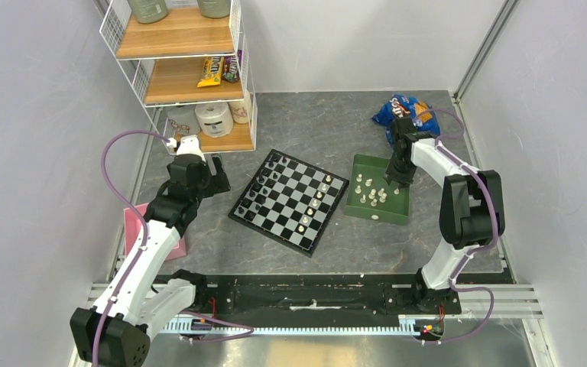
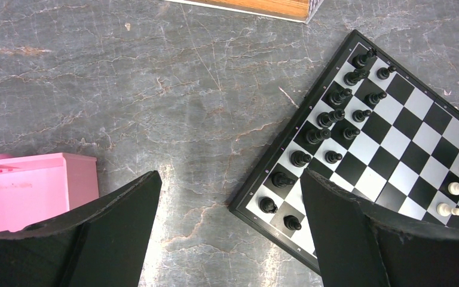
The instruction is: Set up the chess pieces on the board
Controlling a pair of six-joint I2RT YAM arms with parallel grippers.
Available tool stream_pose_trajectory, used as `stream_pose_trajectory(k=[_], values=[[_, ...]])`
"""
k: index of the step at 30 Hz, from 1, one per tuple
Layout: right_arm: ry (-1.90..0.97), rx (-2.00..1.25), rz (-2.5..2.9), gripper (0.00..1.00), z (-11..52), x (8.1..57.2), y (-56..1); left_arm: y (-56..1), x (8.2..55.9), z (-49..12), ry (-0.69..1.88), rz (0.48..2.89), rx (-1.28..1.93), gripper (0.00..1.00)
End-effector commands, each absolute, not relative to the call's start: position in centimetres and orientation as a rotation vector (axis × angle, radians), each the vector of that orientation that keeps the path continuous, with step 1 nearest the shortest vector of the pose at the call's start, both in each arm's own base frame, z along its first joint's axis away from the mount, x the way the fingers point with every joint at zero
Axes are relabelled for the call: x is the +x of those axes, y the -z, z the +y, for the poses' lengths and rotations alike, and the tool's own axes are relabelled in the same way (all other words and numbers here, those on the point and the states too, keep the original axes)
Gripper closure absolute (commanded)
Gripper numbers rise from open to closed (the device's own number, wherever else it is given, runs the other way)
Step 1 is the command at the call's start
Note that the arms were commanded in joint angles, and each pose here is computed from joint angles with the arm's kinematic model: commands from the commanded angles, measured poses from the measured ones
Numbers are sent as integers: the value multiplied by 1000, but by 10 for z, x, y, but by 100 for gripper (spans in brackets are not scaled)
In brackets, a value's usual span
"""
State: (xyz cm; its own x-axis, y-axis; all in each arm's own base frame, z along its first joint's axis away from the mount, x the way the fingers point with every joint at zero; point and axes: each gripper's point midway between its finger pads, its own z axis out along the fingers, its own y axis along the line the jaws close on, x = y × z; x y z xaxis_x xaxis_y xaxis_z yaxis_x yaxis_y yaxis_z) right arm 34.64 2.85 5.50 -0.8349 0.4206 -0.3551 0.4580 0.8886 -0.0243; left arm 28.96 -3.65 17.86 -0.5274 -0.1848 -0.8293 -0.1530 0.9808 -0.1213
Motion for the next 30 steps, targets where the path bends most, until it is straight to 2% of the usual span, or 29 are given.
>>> stream_pose_trajectory(k=[1,14,19,30], values=[[187,678,2684,60,23,355,-50,-185,294,-35,31,2112,-225,6],[300,699,2673,61,9,351,-45,-184,294,-34,24,2114,-226,6],[288,684,2695,68,11,351,-40,-184,294,-34,25,2115,-225,6],[324,680,2713,68,8,345,-33,-184,294,-34,25,2116,-225,6]])
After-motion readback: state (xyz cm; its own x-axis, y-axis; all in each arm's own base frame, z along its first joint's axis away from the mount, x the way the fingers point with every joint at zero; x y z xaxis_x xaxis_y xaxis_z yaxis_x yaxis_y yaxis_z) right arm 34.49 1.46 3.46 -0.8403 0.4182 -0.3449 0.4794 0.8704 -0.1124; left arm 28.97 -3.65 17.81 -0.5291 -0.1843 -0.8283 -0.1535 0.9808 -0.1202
